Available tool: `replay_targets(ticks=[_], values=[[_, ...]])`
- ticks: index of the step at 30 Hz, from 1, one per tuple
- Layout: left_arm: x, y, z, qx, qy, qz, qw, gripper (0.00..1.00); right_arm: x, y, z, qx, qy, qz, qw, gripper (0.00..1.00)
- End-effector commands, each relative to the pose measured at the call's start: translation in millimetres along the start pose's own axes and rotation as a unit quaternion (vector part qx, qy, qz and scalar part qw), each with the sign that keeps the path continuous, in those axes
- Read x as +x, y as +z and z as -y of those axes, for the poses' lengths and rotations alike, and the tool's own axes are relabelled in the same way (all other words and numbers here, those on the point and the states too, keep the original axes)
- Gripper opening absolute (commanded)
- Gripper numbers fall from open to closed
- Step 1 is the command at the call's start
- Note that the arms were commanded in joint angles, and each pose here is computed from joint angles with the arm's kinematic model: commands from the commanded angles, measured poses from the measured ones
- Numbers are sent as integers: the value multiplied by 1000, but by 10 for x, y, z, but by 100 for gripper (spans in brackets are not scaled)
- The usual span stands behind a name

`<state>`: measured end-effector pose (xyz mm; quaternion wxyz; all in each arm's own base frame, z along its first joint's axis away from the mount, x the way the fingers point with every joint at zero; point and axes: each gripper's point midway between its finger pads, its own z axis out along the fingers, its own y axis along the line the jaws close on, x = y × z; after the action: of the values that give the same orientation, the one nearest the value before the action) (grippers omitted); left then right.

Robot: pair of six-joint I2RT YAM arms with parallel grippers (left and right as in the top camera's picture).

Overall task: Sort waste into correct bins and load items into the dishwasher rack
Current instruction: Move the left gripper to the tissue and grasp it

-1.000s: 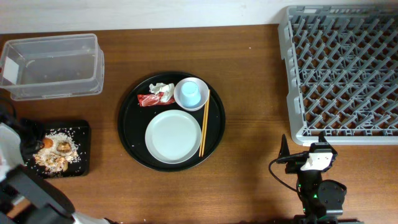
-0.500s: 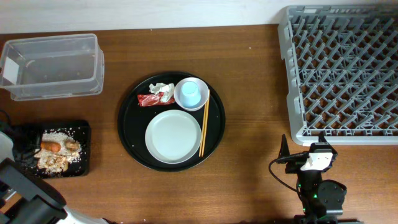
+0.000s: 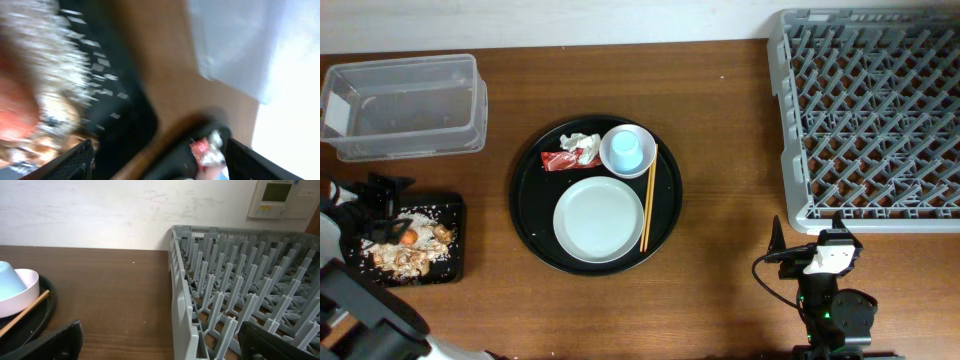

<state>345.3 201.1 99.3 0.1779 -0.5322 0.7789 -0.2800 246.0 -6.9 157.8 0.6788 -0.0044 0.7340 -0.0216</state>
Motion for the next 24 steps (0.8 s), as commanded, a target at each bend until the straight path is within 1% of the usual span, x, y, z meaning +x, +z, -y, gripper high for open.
replay_targets(ticks=[1, 4, 6, 9, 11, 12, 14, 16, 17, 18, 22, 24], values=[[325, -367, 649, 89, 125, -2, 988, 83, 24, 0, -2, 1, -3, -1, 1000, 98], [611, -402, 908, 95, 194, -8, 976, 83, 24, 0, -2, 1, -3, -1, 1000, 98], [779, -311, 969, 74, 223, -17, 972, 83, 24, 0, -2, 1, -3, -1, 1000, 98], [1006, -74, 917, -2, 259, -27, 965, 83, 24, 0, -2, 1, -3, -1, 1000, 98], [1197, 107, 873, -59, 295, -34, 953, 84, 24, 0, -2, 1, -3, -1, 1000, 98], [1281, 171, 877, -72, 309, -39, 948, 84, 24, 0, -2, 1, -3, -1, 1000, 98], [1523, 325, 940, -83, 343, -58, 934, 87, 24, 0, -2, 1, -3, -1, 1000, 98], [1720, 449, 1014, -81, 371, -71, 922, 87, 23, 0, -2, 1, -3, -1, 1000, 98], [1832, 518, 1052, -79, 386, -79, 916, 95, 24, 0, -2, 1, -3, -1, 1000, 98], [1917, 583, 1067, -81, 397, -85, 910, 97, 24, 0, -2, 1, -3, -1, 1000, 98], [2042, 739, 1051, -109, 429, -78, 893, 99, 24, 0, -2, 1, -3, -1, 1000, 98], [2088, 769, 1047, -112, 435, -81, 890, 99, 24, 0, -2, 1, -3, -1, 1000, 98]])
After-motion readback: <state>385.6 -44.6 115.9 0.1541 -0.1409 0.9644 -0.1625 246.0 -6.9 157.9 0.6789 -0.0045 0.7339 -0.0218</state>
